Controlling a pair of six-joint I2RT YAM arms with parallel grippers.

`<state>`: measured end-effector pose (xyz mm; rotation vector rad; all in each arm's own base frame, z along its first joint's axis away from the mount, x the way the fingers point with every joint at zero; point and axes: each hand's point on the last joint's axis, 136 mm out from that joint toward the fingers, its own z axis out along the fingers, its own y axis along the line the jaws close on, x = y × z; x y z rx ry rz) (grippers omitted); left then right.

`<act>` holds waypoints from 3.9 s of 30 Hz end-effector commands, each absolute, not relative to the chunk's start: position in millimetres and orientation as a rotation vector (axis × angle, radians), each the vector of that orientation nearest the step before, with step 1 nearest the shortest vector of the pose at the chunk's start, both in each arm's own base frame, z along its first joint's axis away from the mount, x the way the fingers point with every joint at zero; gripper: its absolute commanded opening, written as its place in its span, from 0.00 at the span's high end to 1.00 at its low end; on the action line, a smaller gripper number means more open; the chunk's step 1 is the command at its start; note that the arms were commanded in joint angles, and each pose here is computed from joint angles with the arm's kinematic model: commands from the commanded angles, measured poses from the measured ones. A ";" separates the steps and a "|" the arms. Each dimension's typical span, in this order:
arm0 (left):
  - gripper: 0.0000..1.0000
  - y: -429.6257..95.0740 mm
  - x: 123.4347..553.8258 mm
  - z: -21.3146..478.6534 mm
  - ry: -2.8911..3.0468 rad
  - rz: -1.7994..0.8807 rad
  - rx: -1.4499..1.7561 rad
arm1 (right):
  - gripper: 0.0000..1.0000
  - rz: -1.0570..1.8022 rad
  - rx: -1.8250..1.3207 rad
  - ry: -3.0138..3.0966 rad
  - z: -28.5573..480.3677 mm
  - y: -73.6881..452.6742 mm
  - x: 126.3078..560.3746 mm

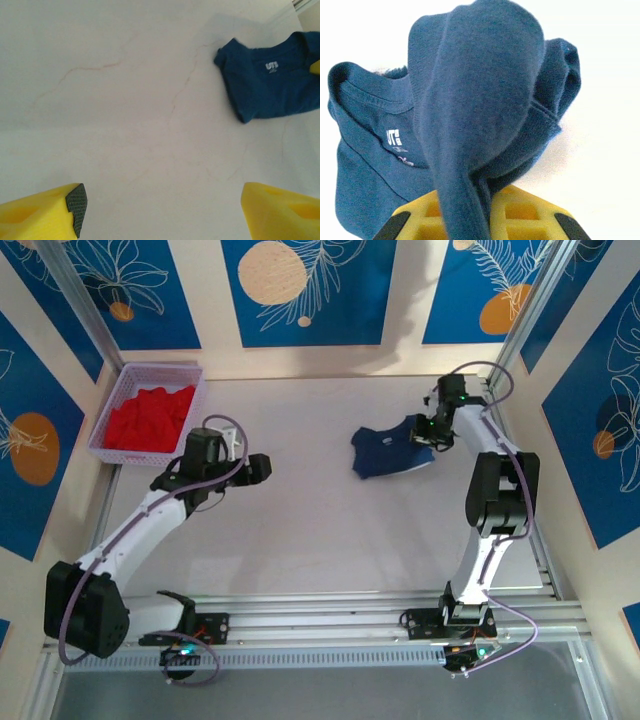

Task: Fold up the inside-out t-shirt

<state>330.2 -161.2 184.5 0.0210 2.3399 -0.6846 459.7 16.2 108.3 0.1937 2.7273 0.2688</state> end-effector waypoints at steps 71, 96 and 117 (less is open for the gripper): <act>0.00 -4.9 378.0 124.6 1.990 0.259 -0.085 | 0.01 -0.062 -0.072 2.010 119.0 45.0 399.6; 0.00 -13.7 393.7 89.4 1.940 0.096 0.054 | 0.01 0.139 0.020 1.942 94.0 19.8 396.5; 0.00 -13.5 393.7 89.4 1.940 0.096 0.053 | 0.01 0.142 0.019 1.945 93.5 20.2 396.5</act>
